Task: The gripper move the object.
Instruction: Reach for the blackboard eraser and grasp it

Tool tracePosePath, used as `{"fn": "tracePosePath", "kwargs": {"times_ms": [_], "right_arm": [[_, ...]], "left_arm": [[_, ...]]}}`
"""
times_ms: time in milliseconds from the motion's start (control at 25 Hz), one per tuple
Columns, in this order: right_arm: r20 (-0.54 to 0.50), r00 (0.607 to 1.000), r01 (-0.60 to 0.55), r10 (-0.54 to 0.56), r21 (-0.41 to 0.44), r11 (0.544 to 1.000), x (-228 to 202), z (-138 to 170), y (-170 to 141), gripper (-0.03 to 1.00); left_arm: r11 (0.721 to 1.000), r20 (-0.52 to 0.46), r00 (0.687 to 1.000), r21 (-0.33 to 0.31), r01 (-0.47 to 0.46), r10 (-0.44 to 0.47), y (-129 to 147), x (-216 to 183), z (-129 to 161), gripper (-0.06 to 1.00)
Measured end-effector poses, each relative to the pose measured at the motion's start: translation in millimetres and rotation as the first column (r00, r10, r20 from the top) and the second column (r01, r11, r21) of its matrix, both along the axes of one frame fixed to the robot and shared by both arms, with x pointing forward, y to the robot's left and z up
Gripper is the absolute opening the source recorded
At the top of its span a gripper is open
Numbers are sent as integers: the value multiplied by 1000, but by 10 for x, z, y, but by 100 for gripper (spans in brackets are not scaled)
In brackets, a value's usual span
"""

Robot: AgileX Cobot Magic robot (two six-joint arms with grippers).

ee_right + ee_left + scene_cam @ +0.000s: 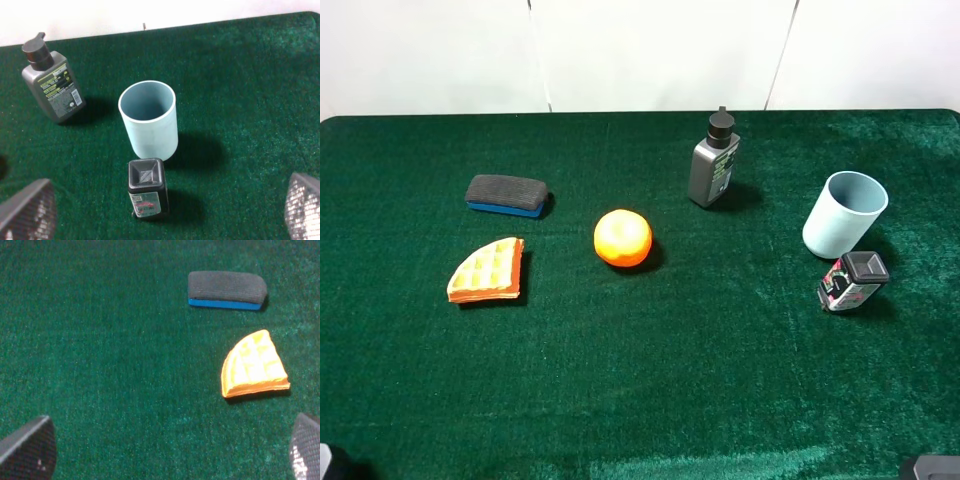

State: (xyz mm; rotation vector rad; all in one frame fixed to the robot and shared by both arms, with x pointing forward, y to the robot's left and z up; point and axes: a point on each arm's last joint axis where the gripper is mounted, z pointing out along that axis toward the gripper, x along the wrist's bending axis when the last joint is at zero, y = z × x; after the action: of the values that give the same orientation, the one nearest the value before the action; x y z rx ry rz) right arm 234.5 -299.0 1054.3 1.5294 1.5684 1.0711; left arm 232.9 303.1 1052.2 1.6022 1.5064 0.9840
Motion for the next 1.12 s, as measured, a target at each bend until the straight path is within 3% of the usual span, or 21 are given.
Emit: {"fn": "tracePosePath", "kwargs": {"times_ms": [720,1120], "right_arm": [[0,1000,0,0,0,1000,0,0,0,70],[0,1000,0,0,0,1000,0,0,0,70]], "left_arm": [[1000,4,1000,7,-25,25,23,4,62,90],[999,-218,976,48,-2,12,16,575,463,89]]}}
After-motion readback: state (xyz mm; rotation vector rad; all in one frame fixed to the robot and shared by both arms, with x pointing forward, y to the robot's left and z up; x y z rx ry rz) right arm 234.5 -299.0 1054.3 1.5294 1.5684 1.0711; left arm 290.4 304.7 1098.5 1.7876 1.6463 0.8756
